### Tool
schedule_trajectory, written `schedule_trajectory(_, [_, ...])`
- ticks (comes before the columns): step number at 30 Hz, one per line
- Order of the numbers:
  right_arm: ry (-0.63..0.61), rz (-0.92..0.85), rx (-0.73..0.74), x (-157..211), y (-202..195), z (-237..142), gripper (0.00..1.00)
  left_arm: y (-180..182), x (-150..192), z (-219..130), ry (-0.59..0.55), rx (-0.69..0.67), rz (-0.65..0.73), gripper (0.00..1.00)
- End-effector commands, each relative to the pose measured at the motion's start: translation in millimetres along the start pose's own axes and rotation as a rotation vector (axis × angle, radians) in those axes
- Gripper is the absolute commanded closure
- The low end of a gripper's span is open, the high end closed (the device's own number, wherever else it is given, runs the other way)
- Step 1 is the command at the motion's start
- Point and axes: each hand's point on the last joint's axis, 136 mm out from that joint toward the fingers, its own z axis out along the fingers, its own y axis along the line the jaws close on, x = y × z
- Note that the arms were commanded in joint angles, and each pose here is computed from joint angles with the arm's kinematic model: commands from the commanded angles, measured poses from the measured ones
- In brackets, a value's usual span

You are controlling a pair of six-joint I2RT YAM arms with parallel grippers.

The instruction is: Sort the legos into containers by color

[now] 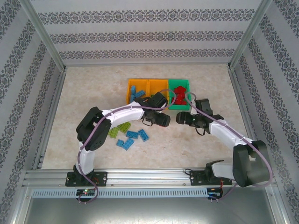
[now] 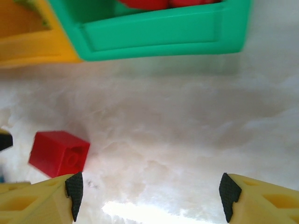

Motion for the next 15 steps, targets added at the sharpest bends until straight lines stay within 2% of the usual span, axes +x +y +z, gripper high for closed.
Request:
schedule_trajectory(1, [-0.018, -0.200, -0.052, -4, 32, -2, 0.19, 23, -2, -44, -0.082, -0.091, -0.052, 0.17])
schedule_trajectory(7, [0.092, -0.409, -0.092, 6, 68, 17, 0.18, 95, 33, -78, -0.095, -0.213, -0.196, 0.01])
schedule_trajectory(15, [0.232, -0.620, -0.056, 13, 89, 45, 0.18, 168, 75, -108, -0.127, -0.270, -0.397, 0.00])
